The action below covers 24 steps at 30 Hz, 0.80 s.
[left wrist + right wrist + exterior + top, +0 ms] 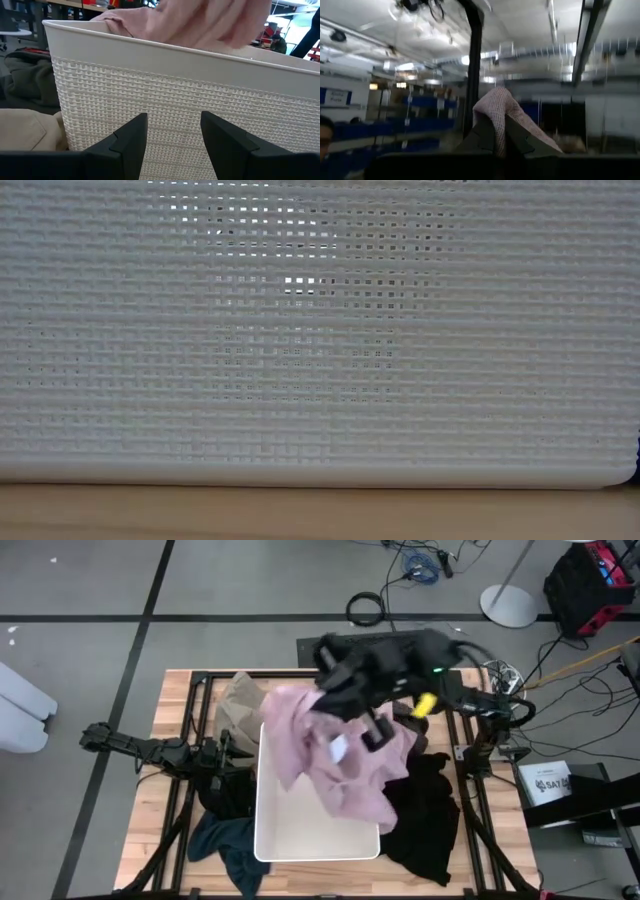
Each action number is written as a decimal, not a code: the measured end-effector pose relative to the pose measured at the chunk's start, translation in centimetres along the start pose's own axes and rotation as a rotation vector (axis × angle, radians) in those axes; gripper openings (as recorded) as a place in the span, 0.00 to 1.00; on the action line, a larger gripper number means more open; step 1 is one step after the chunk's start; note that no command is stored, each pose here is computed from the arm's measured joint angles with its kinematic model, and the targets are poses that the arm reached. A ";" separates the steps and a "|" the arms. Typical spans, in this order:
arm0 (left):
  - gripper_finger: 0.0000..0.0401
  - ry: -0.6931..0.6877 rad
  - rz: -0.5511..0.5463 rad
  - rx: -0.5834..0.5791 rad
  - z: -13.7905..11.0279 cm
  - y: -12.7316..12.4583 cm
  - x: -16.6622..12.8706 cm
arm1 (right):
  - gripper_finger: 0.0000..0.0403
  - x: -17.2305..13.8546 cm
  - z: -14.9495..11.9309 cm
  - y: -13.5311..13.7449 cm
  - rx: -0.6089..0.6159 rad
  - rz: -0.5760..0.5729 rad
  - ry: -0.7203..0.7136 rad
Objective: Sort clothes
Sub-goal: Put the pink shirt into the white laundry bin
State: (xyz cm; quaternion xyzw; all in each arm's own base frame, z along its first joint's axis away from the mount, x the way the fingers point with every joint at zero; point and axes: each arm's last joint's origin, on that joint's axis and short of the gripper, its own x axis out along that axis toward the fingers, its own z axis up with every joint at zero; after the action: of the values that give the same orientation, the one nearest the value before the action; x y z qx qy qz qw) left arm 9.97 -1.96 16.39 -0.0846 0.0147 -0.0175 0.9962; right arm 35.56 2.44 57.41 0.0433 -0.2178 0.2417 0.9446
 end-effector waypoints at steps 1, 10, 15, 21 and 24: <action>0.48 0.000 0.000 -0.002 0.0 0.0 0.0 | 0.00 0.0 -0.7 -0.1 0.031 -0.013 0.067; 0.48 0.002 -0.001 -0.002 0.0 0.0 0.0 | 0.00 -2.8 -6.8 -0.3 0.329 -0.163 0.715; 0.48 0.002 -0.001 -0.002 0.0 0.0 0.0 | 0.00 -4.3 -9.8 0.5 0.471 -0.230 0.989; 0.48 0.000 0.002 0.000 0.0 0.0 0.0 | 0.00 -4.5 -12.8 1.2 0.554 -0.250 1.107; 0.48 0.000 0.004 0.002 0.0 0.0 0.0 | 0.00 -4.7 -13.8 1.3 0.568 -0.250 1.141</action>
State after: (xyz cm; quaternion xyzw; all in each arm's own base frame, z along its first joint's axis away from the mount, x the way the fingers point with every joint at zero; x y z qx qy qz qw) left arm 9.97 -1.95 16.38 -0.0833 0.0148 -0.0153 0.9963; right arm 36.63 4.15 42.95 0.1812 0.3974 0.1630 0.8847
